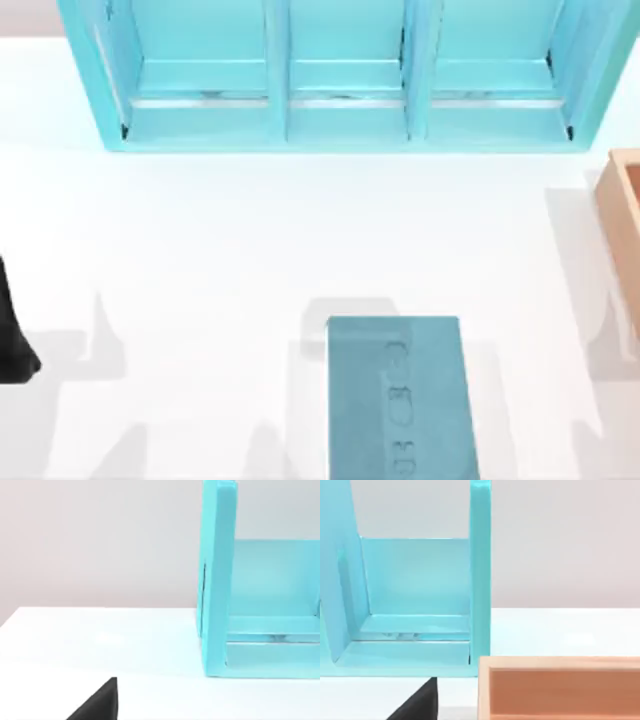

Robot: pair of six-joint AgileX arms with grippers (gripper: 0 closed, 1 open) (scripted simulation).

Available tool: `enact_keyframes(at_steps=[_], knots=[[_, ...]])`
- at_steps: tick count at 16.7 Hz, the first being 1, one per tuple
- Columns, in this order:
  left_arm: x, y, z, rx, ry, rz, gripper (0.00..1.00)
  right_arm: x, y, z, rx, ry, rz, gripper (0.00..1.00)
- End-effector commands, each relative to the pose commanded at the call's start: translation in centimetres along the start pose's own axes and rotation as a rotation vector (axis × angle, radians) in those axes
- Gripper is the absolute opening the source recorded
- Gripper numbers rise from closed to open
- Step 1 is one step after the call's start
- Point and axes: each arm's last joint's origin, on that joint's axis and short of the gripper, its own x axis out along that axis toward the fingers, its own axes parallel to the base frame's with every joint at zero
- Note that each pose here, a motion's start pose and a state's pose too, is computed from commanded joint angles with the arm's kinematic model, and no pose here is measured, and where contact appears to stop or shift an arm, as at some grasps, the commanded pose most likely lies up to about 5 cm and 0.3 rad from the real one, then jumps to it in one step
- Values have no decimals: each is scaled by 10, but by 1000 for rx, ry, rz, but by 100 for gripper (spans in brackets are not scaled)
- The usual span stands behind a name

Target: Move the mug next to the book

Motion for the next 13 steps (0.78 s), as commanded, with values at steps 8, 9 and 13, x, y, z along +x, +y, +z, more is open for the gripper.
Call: enact_keyframes(at_steps=[8, 9, 13], knots=[[2, 9, 15, 204, 162, 69, 100, 0, 0, 0, 0, 0, 0, 100], [3, 12, 18, 270, 216, 81, 100, 0, 0, 0, 0, 0, 0, 100], [9, 28, 34, 597, 511, 66, 100, 0, 0, 0, 0, 0, 0, 100]])
